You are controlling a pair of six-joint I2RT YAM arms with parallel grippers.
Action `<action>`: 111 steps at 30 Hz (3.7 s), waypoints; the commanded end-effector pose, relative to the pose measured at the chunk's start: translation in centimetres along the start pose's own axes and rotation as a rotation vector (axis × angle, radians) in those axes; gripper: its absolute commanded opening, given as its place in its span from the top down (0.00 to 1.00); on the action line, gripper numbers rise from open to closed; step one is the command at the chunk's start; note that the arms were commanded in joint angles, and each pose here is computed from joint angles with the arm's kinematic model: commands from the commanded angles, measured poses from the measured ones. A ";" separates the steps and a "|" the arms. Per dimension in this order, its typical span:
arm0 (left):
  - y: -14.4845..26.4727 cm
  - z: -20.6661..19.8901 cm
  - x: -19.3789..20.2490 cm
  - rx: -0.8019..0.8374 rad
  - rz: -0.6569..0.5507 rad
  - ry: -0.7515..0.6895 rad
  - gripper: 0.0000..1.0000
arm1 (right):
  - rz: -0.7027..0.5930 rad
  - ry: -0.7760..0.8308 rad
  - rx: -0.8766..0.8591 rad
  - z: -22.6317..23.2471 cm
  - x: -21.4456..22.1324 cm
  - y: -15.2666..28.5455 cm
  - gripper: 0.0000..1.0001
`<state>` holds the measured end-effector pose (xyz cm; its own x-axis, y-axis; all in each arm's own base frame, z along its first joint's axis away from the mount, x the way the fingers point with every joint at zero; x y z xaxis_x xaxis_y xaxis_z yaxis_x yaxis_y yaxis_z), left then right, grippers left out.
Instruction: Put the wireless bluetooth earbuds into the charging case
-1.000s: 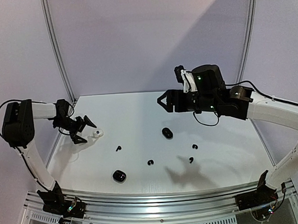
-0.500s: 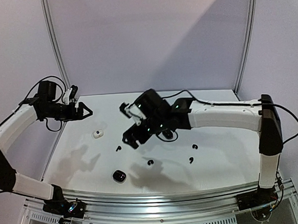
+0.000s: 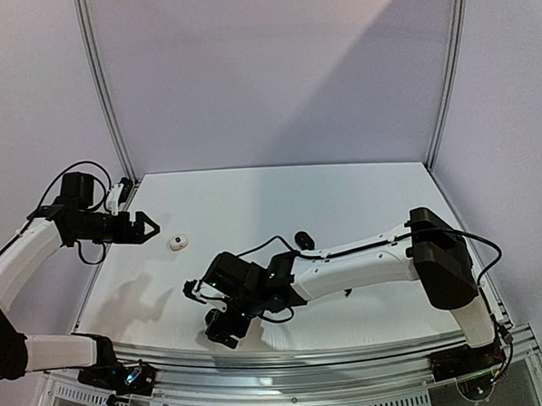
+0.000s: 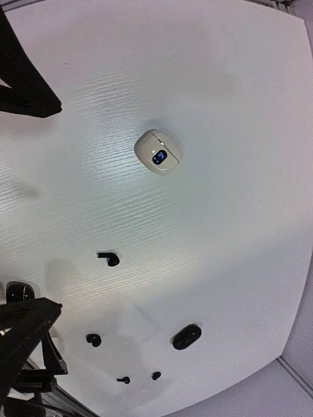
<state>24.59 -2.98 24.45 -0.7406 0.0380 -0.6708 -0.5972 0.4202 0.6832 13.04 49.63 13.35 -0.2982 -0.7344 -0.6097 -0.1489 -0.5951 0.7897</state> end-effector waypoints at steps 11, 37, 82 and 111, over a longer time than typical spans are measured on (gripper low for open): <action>0.4 -0.1 -0.3 0.033 -0.069 0.036 0.01 | -0.001 -0.083 0.081 -0.8 1.5 -2.6 0.04; 1.0 -0.3 -0.4 0.021 -0.074 0.045 0.03 | -0.052 -0.047 0.130 -1.1 0.6 -2.3 0.67; 6.7 -18.4 -6.0 0.889 -0.114 -0.420 0.83 | -0.526 0.698 0.599 -2.3 -12.5 22.4 0.79; 9.9 -18.0 -2.8 0.780 -0.468 -0.924 1.00 | -0.631 0.184 -0.378 -4.2 -11.6 26.5 0.22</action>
<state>15.62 -14.77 38.56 0.0971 0.2205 -0.9705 -0.2015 0.9593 0.1978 17.82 40.12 41.29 0.0059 -0.2209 -0.9753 -0.0660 -0.9732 0.2201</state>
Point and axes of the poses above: each gripper's point midway between its finger pads, its own y axis back along the fingers, its own z axis along the line the jaws close on, x = y × z, the point moved 10 cm from there along y, back along the fingers, and after that the axes turned 1 degree about -y, right-handed, at the moved point
